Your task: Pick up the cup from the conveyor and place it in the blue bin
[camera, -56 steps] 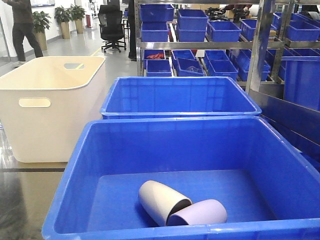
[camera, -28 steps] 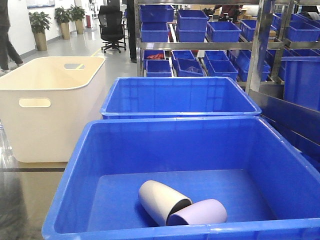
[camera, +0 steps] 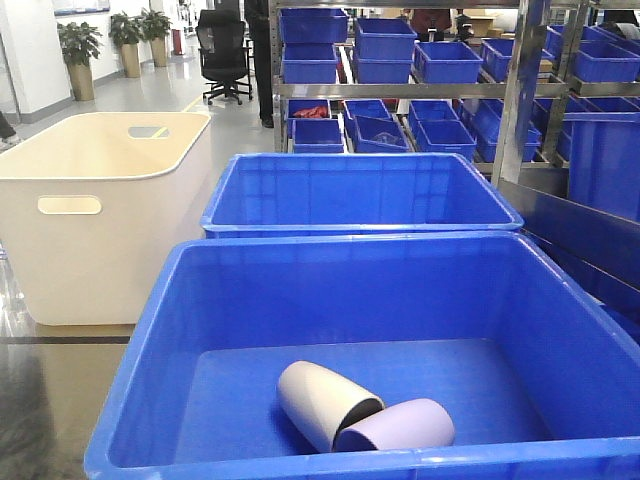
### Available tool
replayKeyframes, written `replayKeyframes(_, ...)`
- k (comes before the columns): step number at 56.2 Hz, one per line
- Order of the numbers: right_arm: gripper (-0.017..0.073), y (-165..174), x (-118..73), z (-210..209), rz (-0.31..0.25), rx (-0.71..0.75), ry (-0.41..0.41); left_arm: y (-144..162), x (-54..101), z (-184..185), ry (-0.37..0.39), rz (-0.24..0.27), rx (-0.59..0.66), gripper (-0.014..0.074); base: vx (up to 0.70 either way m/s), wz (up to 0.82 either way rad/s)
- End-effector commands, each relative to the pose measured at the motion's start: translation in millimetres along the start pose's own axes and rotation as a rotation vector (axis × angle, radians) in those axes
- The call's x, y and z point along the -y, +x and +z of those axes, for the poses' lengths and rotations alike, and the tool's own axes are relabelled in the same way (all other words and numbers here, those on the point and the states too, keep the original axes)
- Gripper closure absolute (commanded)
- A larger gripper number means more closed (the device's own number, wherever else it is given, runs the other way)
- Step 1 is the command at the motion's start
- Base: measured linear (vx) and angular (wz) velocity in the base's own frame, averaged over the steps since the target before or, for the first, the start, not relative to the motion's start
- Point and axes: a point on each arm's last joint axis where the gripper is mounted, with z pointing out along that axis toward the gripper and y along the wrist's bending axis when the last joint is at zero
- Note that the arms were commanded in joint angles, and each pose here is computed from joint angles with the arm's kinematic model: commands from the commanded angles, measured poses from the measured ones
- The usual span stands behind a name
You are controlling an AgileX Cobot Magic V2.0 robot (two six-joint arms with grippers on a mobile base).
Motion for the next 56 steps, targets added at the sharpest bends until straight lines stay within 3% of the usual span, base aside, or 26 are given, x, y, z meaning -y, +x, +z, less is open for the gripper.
replayKeyframes(1, 0.057, -1.9, -0.7, 0.0, -0.018, 0.078, -0.001, -6.2, 1.2, -1.3, 0.018, -0.006, 0.093, 0.06, 0.0, 0.0)
replayKeyframes(56, 0.0568, -1.8, -0.7, 0.1, -0.022, 0.077, -0.001, -6.2, 1.2, -1.3, 0.018, -0.006, 0.093, 0.06, 0.0, 0.0)
